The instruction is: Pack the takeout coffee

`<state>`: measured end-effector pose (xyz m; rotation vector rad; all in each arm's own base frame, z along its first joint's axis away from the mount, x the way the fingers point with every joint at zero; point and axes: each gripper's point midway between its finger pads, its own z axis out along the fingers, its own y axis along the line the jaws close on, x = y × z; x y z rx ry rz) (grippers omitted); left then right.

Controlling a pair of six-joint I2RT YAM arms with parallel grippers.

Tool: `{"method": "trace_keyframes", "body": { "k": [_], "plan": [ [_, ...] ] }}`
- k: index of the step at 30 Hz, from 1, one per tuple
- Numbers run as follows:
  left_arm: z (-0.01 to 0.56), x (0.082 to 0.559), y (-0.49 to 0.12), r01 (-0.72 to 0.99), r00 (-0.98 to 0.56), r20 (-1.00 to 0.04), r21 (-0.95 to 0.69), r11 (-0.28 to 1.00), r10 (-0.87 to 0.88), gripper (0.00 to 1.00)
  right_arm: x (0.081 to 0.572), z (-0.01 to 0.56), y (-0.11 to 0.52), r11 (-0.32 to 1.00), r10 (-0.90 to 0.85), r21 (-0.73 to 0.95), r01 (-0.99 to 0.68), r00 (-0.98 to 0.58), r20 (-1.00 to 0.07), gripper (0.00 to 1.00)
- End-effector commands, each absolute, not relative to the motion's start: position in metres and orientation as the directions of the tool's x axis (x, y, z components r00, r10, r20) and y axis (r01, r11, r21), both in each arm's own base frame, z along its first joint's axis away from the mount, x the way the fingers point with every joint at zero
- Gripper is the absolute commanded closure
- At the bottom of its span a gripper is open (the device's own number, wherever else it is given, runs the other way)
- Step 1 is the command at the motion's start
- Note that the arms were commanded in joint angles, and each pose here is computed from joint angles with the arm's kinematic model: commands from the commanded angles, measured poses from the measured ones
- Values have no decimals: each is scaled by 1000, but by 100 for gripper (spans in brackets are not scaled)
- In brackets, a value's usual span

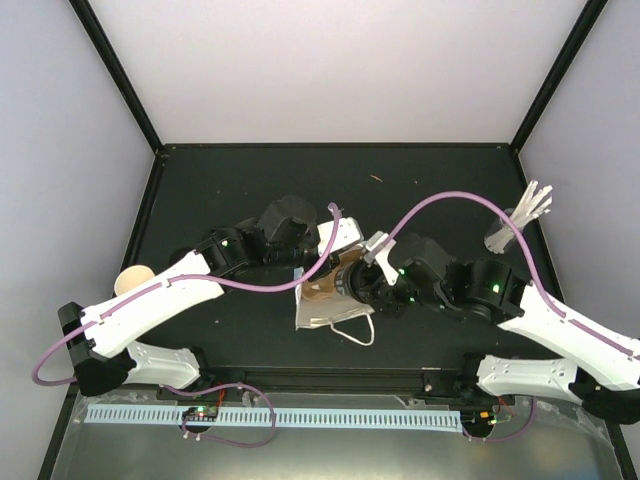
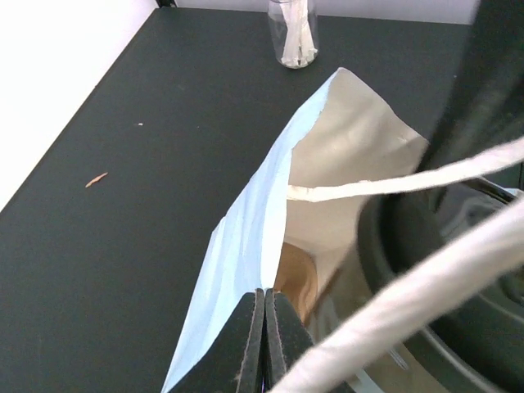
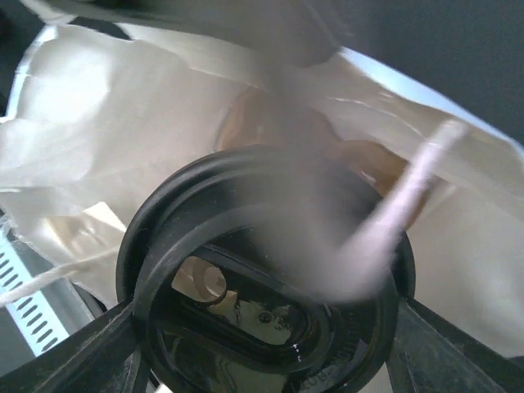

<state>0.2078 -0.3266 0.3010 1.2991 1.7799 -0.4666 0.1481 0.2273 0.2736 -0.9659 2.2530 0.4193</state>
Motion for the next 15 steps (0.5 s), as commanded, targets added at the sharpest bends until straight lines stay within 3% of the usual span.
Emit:
{"method": "trace_keyframes", "body": {
  "k": [1, 15],
  "plan": [
    [323, 207, -328, 893, -72, -847, 180, 412, 526, 98, 141, 285, 244, 635, -528, -14, -772, -421, -738, 52],
    [320, 196, -323, 908, -78, -852, 154, 390, 518, 98, 128, 241, 269, 521, -741, -289, -803, -257, -620, 51]
  ]
}}
